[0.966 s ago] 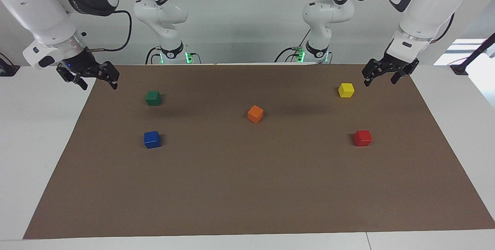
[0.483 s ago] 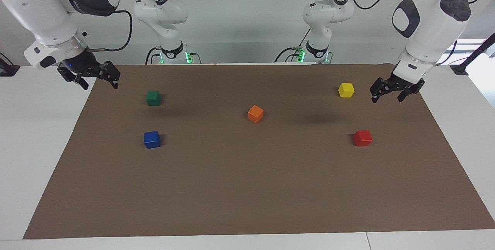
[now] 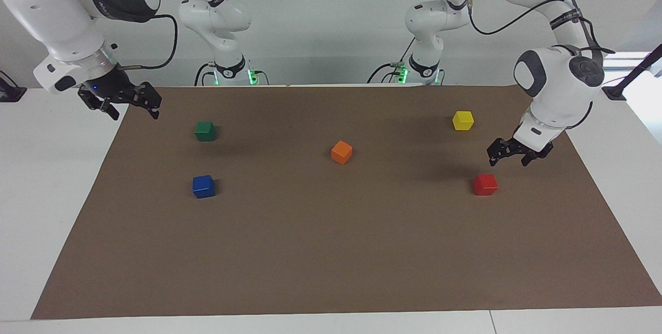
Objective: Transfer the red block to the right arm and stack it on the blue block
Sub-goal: 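Move the left gripper down onto the red block, then close the left gripper on the red block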
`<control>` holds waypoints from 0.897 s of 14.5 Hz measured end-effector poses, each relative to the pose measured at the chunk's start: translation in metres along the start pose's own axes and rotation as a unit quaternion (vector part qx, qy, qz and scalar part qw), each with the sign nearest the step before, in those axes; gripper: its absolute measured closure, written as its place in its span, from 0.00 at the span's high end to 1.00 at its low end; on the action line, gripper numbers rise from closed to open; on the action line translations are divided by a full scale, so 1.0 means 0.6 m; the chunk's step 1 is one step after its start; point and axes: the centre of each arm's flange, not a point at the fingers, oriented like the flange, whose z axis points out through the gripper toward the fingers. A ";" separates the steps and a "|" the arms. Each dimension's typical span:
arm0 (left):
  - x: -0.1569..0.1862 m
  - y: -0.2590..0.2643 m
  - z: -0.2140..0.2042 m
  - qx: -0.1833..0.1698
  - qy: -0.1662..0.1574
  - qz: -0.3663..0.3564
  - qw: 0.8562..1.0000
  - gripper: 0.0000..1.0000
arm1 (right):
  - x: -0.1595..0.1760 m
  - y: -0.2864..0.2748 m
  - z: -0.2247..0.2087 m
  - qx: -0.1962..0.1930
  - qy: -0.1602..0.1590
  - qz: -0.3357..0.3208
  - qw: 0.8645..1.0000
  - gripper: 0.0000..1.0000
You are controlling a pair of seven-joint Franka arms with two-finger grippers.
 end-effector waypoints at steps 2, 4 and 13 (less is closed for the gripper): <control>0.003 0.003 0.022 -0.002 -0.002 0.004 1.000 1.00 | 0.000 -0.001 0.003 0.000 -0.002 0.000 1.000 1.00; 0.008 0.006 0.043 -0.003 -0.001 0.006 1.000 1.00 | -0.002 -0.001 0.010 0.001 -0.007 -0.001 1.000 1.00; 0.028 0.008 0.140 -0.010 -0.002 0.009 1.000 1.00 | -0.010 -0.004 0.020 0.002 -0.014 -0.002 1.000 1.00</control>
